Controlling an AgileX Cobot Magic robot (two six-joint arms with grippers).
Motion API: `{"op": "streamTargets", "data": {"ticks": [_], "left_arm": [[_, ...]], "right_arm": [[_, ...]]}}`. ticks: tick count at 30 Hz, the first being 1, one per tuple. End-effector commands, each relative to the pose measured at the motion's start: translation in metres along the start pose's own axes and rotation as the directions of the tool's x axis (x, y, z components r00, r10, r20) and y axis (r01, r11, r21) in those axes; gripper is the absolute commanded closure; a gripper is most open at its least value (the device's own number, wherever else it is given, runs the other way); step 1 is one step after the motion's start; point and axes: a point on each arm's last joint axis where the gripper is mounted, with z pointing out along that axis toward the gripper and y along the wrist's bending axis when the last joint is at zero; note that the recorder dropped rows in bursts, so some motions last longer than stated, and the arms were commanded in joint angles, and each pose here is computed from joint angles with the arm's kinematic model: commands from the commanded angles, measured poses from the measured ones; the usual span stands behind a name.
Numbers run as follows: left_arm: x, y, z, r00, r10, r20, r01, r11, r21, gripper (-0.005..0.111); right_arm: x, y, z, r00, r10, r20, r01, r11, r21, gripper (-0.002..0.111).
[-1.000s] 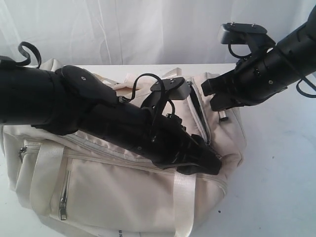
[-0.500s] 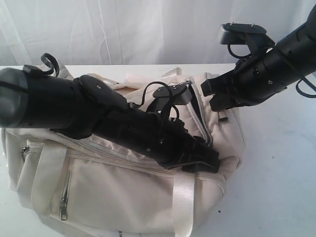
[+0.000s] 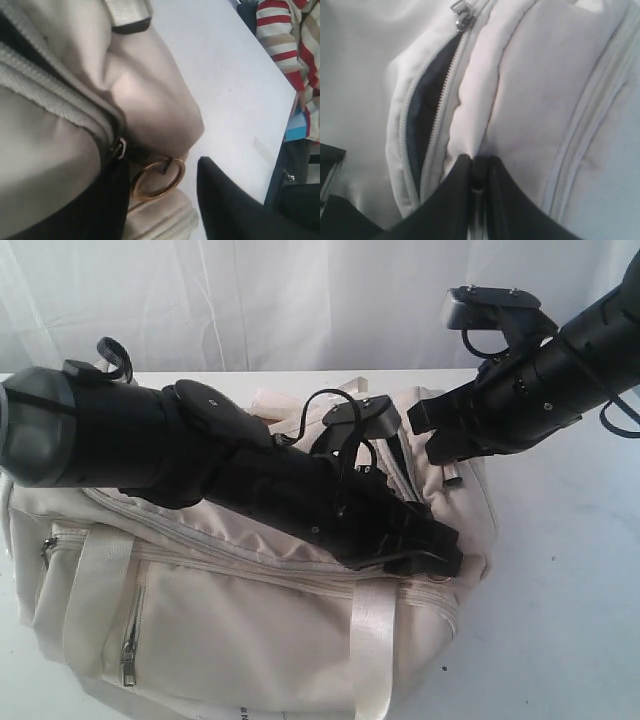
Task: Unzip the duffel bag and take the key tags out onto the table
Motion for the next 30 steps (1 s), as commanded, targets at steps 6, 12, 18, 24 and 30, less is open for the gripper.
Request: {"op": "streamTargets", "data": {"ticks": [6, 12, 18, 24, 30], "left_arm": [[0.009, 0.014, 0.020, 0.998, -0.056, -0.038, 0.055, 0.998, -0.015, 0.033], [0.007, 0.018, 0.021, 0.997, -0.073, -0.011, 0.072, 0.997, -0.041, 0.046], [0.006, 0.019, 0.021, 0.997, -0.077, -0.001, 0.076, 0.996, -0.050, 0.089], [0.007, 0.013, 0.018, 0.998, -0.061, -0.029, 0.061, 0.998, -0.007, 0.107], [0.003, -0.008, -0.005, 0.997, 0.055, -0.054, -0.051, 0.997, 0.066, 0.107]], "right_arm": [[0.000, 0.001, -0.003, 1.000, 0.003, 0.007, -0.003, 1.000, -0.006, 0.108], [0.000, 0.001, -0.003, 1.000, 0.003, 0.012, -0.003, 1.000, -0.004, 0.108], [0.000, 0.001, -0.003, 1.000, 0.003, 0.010, -0.003, 1.000, -0.005, 0.108], [-0.001, 0.001, -0.003, 1.000, 0.003, 0.015, -0.003, 1.000, -0.003, 0.108], [0.000, 0.001, -0.003, 1.000, 0.003, 0.009, -0.003, 1.000, -0.005, 0.108]]}}
